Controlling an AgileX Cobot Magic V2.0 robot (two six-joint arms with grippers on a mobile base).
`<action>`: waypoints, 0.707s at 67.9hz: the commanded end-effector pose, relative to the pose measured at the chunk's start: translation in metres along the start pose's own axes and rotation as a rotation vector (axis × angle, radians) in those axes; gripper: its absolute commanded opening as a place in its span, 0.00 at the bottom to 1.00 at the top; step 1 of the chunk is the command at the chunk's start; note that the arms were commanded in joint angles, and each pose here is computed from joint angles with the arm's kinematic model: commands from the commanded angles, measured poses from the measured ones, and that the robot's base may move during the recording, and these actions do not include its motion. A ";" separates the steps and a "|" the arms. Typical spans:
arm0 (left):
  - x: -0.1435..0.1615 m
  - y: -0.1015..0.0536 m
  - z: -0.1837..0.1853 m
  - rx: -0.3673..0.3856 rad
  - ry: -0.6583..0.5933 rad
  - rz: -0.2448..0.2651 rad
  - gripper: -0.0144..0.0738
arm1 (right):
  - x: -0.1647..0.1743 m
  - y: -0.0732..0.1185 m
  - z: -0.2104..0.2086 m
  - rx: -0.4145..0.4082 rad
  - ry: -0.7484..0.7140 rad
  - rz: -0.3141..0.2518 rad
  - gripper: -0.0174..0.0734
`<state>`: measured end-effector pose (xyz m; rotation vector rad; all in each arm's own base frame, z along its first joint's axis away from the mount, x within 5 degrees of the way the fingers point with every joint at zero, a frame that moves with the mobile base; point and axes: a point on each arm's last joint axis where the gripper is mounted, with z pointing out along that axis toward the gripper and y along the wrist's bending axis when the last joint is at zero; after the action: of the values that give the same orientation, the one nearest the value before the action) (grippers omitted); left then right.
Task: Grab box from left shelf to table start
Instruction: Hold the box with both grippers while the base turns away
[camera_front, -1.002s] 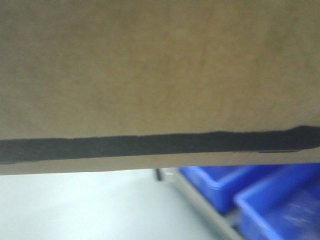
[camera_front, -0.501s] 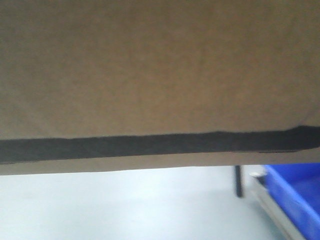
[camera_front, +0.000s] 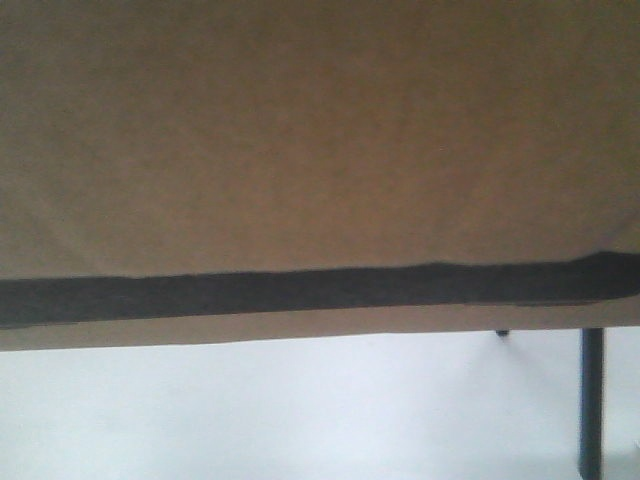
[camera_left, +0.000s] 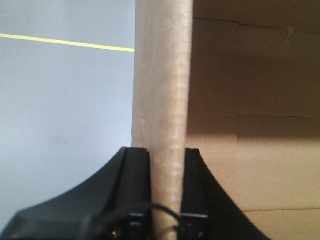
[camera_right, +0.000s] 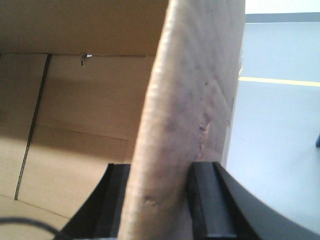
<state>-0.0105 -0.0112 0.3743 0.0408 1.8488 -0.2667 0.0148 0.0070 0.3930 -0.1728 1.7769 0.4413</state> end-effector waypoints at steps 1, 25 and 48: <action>-0.024 0.000 -0.007 -0.016 -0.198 0.013 0.05 | -0.021 -0.001 -0.006 0.034 -0.171 -0.073 0.26; -0.024 0.000 -0.007 -0.017 -0.196 0.013 0.05 | -0.021 -0.001 -0.006 0.034 -0.170 -0.073 0.26; -0.024 0.000 -0.007 -0.017 -0.196 0.013 0.05 | -0.021 -0.001 -0.006 0.035 -0.167 -0.073 0.26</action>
<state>-0.0106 -0.0113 0.3742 0.0411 1.8503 -0.2685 0.0148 0.0070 0.3930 -0.1728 1.7769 0.4413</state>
